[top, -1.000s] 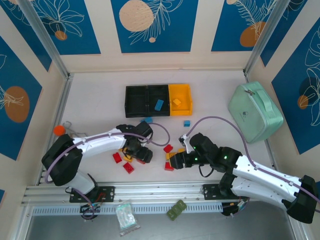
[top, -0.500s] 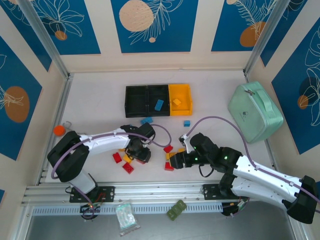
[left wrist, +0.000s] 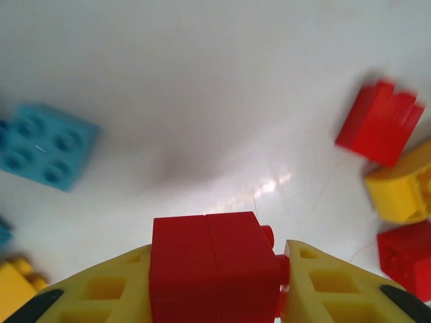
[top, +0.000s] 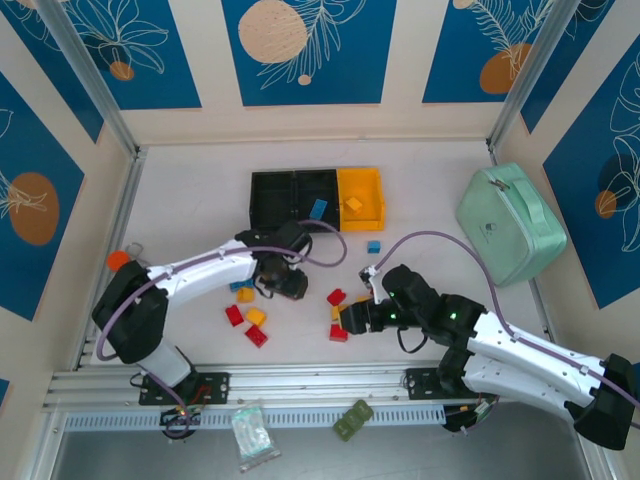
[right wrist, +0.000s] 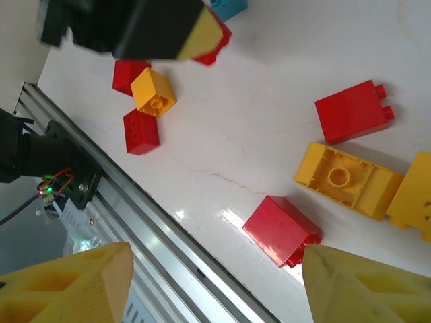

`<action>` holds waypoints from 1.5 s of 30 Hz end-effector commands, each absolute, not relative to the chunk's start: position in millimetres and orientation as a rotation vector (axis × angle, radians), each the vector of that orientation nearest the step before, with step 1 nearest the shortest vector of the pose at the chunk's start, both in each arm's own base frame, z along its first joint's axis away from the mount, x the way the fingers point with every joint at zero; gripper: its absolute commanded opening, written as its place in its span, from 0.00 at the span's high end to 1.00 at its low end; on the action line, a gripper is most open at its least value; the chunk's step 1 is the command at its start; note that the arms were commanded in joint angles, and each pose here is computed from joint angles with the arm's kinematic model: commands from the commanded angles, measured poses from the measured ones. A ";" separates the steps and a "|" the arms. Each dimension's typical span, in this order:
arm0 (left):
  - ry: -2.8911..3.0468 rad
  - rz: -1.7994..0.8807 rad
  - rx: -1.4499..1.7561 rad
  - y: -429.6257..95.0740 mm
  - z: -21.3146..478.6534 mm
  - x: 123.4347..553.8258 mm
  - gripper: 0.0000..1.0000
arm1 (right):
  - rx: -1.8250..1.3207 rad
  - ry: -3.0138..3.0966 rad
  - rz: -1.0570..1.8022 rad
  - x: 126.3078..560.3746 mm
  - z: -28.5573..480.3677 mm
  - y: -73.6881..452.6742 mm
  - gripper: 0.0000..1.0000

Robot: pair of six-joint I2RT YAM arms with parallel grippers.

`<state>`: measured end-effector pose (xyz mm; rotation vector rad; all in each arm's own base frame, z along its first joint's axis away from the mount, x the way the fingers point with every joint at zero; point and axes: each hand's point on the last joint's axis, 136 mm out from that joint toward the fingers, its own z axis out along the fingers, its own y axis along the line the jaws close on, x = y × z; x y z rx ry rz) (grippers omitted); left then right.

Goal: Sort the legos into containers by color
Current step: Place the lego in the container.

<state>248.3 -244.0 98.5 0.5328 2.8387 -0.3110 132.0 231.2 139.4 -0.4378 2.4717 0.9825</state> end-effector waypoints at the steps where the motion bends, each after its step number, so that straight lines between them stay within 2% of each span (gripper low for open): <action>1: 2.804 -0.262 0.490 -229.7 119.7 273.0 0.65 | -0.401 2.411 0.980 145.4 157.3 233.3 0.33; 10: 2.722 -0.244 0.287 -207.1 151.8 351.3 0.65 | -0.327 2.410 0.969 157.7 158.6 230.7 0.33; 22: 2.742 -0.143 0.152 -189.2 129.9 432.5 0.65 | -0.293 2.431 0.953 158.4 154.4 227.4 0.33; 39: 2.766 -0.053 0.125 -184.5 98.5 469.3 0.63 | -0.284 2.446 0.942 156.8 148.0 223.8 0.33; 42: 2.762 -0.071 0.124 -187.0 99.5 470.6 0.58 | -0.277 2.448 0.940 156.4 146.3 222.1 0.33; 45: 2.762 -0.079 0.121 -187.7 102.0 470.2 0.47 | -0.276 2.447 0.935 157.2 146.7 221.4 0.33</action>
